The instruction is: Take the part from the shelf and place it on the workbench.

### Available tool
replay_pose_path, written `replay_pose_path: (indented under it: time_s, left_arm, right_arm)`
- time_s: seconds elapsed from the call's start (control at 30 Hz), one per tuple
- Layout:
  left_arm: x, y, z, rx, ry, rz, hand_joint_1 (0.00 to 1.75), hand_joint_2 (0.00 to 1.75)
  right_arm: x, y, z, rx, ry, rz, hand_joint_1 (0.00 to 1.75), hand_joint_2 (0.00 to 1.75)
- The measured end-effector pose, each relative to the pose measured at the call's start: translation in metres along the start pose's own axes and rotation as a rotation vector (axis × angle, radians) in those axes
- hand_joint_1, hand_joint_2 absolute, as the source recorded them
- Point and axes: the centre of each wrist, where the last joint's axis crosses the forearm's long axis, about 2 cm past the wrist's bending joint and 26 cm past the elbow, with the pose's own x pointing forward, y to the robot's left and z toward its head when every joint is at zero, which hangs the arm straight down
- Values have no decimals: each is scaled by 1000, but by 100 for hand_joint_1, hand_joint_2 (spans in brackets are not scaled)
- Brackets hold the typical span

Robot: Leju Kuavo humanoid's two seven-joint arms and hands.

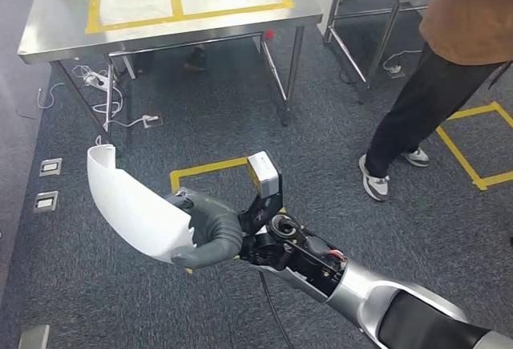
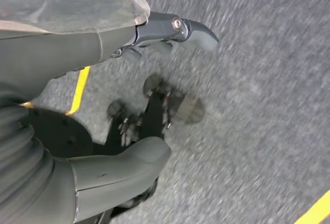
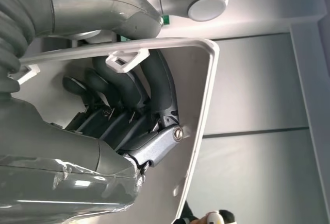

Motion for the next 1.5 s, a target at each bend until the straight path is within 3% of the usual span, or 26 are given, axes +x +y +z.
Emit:
replay_pose_path:
  time_s: [1.5]
  left_arm:
    - [0, -5, 0, -13, 9, 14, 0, 175]
  right_arm:
    - [1, 0, 2, 1, 4, 0, 166, 175]
